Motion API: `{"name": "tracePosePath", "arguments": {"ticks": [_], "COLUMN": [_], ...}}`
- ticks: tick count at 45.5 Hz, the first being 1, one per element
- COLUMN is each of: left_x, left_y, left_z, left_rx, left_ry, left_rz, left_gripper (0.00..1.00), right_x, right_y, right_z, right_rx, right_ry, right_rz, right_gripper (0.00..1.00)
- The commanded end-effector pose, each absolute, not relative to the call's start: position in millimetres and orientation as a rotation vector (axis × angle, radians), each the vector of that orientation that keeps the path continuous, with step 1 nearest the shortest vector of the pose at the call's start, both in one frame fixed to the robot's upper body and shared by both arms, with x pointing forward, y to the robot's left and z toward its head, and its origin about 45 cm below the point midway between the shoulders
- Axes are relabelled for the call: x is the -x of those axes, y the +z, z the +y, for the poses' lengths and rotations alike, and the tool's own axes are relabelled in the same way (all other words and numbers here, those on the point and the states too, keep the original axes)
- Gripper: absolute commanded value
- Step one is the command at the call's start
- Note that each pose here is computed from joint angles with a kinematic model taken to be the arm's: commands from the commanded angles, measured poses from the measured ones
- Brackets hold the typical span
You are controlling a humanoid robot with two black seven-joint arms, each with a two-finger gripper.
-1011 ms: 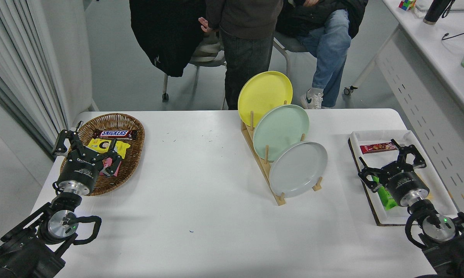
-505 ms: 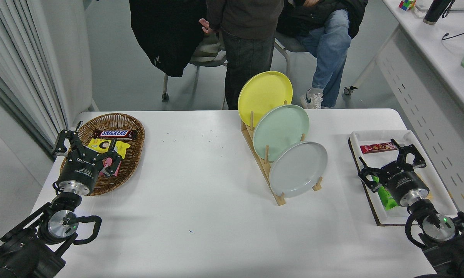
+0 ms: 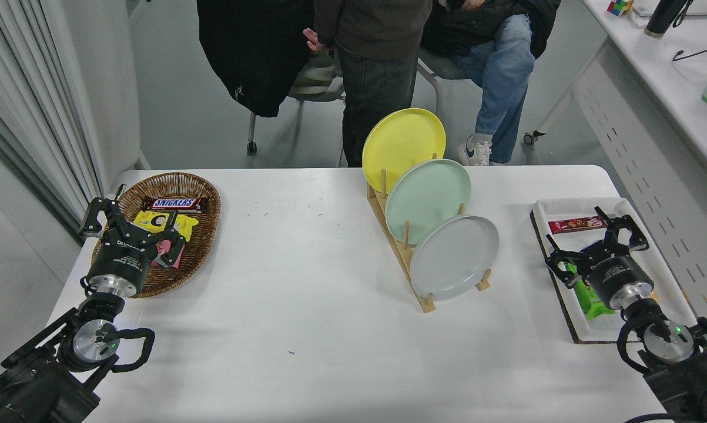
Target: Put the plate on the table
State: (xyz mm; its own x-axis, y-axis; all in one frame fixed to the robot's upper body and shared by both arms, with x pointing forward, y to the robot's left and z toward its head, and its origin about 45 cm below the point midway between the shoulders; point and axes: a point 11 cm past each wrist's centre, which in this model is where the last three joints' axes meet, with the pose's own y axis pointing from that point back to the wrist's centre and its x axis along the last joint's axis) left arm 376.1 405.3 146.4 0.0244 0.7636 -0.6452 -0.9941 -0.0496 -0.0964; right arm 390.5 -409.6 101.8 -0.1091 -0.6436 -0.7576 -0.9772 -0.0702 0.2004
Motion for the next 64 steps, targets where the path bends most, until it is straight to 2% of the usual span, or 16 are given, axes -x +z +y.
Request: {"name": "tracePosePath", "arguments": {"ticks": [1,35,48,57,64], "left_x": [-376.1,-376.1,-376.1,-376.1,-376.1], "left_y": [146.4,146.4,146.4,146.4,146.4], "left_z": [405.3,405.3,405.3,405.3,405.3], "left_rx": [0.636,0.636,0.636,0.636,0.636], "left_ry": [1.512,1.512,1.512,1.512,1.512], "left_rz": [0.464,0.464,0.464,0.464,0.464], "left_gripper": [0.98,0.98,0.98,0.98,0.98], "right_x": [-391,-393,-401,-394,-398], "right_y": [103,105,121,114,125], "right_z": [-409,-411,-421,-425,-433], "right_rx": [1.74,1.74,1.769,1.868,1.897], "right_ry": [1.029,1.023,0.973,0.989,0.956], "right_rz": [1.774,1.782,1.793,1.847,1.861], "right_gripper": [1.0,1.0,1.0,1.0,1.0]}}
